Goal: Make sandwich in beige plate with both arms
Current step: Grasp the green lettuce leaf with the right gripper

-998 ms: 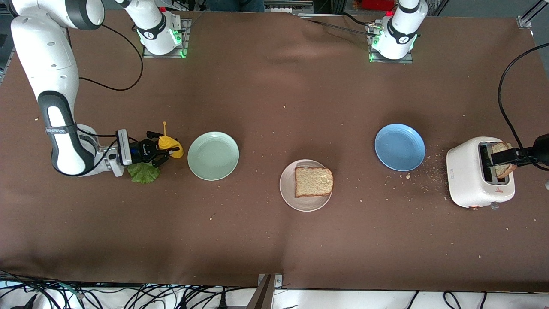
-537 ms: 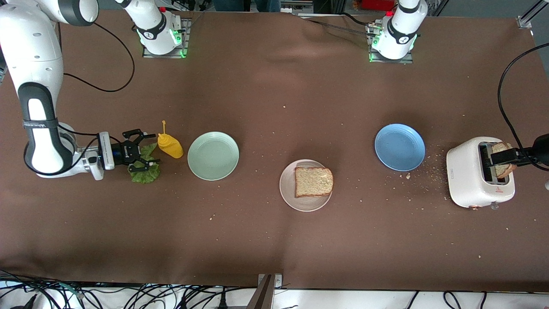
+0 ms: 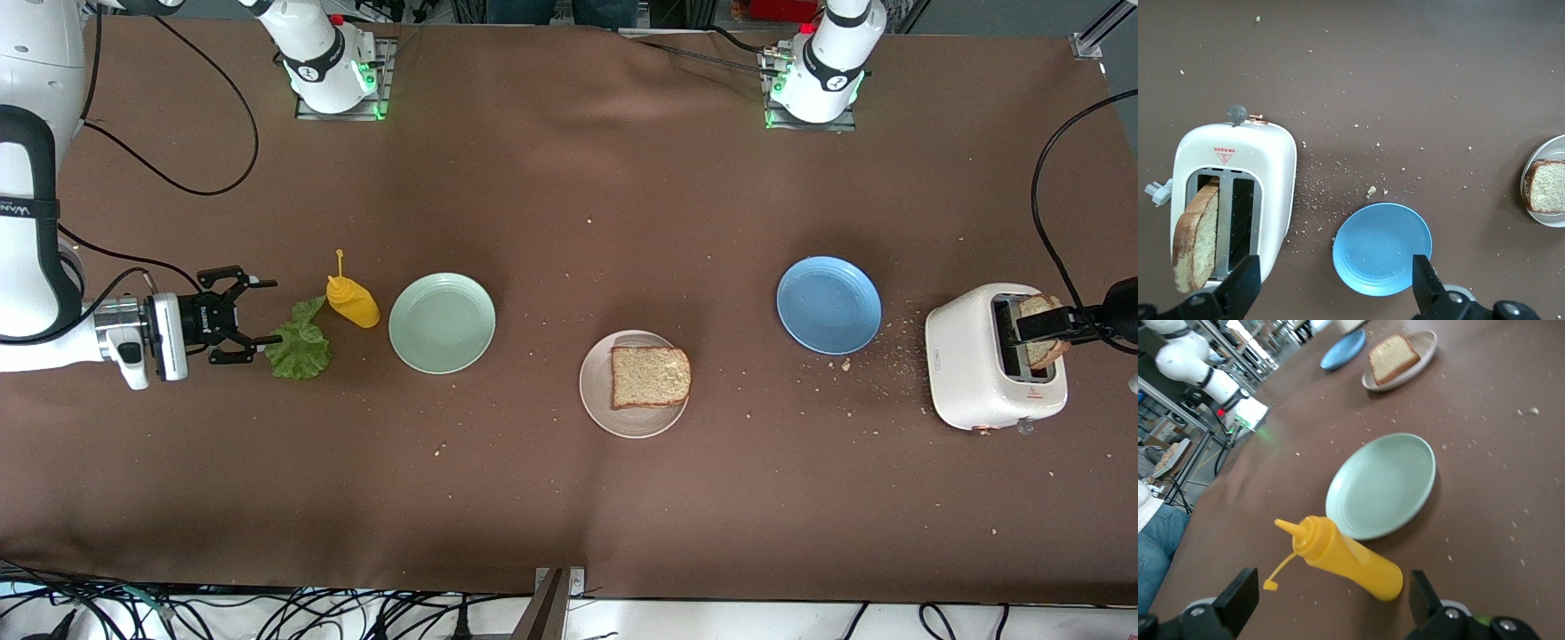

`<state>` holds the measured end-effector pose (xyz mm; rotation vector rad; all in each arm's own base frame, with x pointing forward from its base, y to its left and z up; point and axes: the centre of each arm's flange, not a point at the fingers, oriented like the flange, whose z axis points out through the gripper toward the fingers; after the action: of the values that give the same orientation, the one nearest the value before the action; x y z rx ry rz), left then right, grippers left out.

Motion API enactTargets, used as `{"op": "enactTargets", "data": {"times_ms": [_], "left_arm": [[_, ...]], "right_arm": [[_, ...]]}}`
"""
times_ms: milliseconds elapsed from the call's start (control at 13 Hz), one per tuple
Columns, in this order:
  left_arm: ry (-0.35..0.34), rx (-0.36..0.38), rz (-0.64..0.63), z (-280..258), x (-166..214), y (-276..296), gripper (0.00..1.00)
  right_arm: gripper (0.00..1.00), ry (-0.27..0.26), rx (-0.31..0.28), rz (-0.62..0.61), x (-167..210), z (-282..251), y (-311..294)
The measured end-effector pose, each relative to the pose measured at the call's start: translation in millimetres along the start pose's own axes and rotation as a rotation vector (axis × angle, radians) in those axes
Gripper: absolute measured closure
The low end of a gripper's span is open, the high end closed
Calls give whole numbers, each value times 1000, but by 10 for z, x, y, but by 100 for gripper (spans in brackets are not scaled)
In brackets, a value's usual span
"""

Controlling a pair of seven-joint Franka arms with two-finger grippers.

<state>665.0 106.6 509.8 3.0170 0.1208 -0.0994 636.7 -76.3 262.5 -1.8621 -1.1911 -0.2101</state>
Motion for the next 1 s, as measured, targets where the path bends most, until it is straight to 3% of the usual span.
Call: {"op": "enactTargets", "data": {"times_ms": [307,537,998], "left_arm": [[0,0,0,0,0,1,0],[0,0,0,0,0,1,0],[0,0,0,0,0,2,0]], "right_arm": [[0,-217,-192,264,-55,-136,146],[0,-337,-323,435,-65,-112,245],[5,-456,-501,733,75,474,496]]}}
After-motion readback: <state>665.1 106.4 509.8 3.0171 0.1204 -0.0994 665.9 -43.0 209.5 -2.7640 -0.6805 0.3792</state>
